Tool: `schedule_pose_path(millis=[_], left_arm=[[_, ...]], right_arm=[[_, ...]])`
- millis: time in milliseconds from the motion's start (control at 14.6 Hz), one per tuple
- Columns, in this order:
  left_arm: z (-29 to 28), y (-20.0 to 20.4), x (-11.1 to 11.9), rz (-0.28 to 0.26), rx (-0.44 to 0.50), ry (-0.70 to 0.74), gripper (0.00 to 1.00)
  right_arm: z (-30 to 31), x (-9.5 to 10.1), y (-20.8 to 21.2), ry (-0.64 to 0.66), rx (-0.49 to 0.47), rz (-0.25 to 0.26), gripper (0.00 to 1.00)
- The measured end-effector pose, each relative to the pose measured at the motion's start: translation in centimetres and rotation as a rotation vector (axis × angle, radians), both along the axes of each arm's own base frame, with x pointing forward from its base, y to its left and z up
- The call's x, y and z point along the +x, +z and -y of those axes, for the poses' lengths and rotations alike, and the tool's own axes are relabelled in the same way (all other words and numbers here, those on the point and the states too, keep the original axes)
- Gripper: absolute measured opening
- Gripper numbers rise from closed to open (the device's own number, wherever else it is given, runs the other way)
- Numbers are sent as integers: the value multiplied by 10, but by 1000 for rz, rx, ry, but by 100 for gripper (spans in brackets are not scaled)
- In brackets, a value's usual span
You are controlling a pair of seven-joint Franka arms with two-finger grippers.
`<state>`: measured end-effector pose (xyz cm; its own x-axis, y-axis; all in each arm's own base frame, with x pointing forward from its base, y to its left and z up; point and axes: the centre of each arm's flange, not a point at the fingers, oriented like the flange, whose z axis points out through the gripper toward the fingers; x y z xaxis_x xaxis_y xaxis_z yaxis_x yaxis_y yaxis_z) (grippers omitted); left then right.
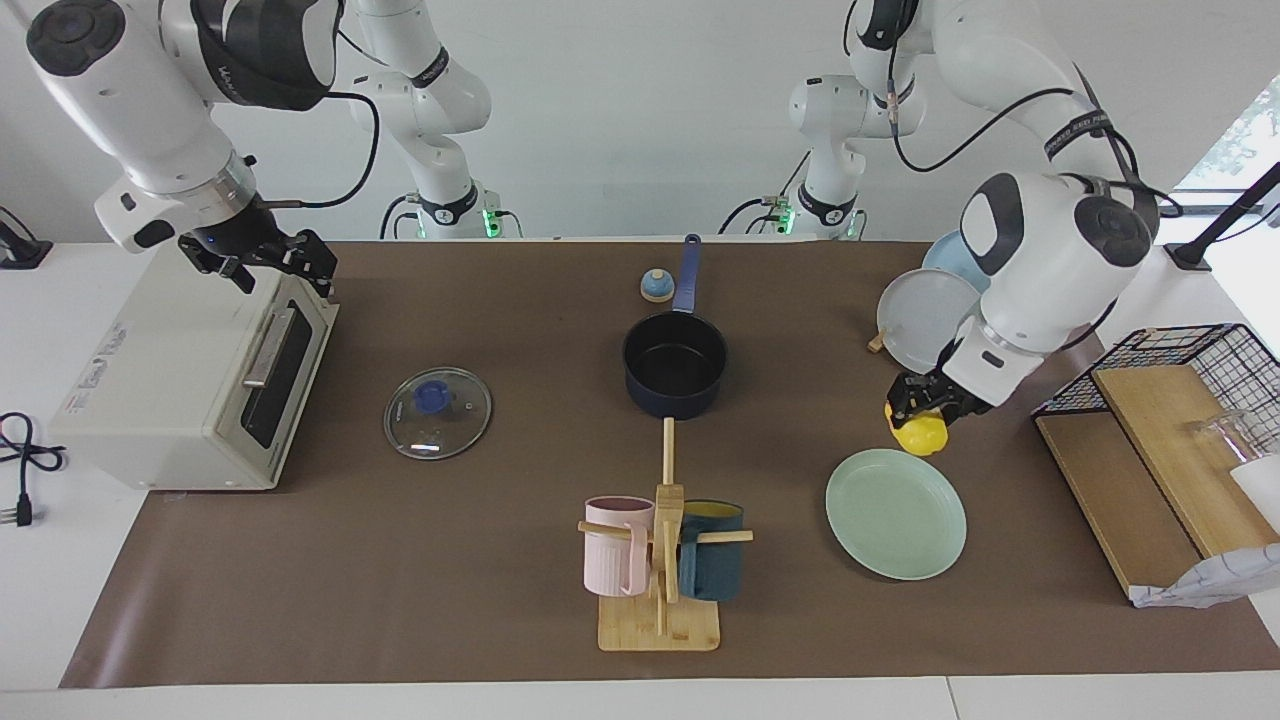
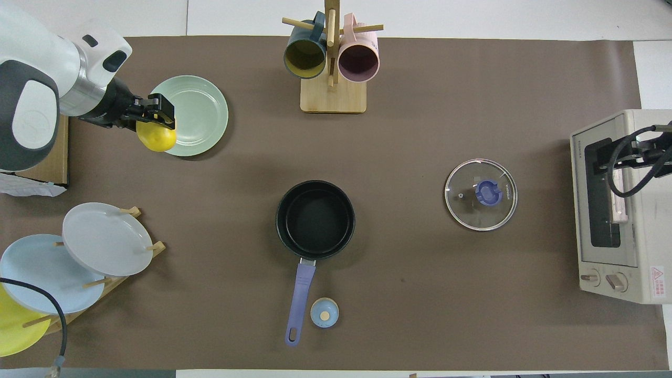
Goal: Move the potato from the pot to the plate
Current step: 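Lift the potato and carry it to the pale green plate with the left gripper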
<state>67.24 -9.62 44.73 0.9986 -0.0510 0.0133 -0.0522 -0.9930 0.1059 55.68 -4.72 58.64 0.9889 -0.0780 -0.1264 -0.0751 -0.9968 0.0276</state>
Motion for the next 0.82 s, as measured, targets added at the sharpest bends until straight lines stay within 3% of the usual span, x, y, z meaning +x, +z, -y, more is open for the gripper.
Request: schedule_pose_path(millis=[274, 821], left_arm=[[-1, -65, 26, 37, 11, -12, 65], [3, -114, 30, 69, 49, -48, 65]], right_arm=[[0, 0, 0, 0, 0, 0, 100], [0, 0, 0, 0, 0, 0, 100]])
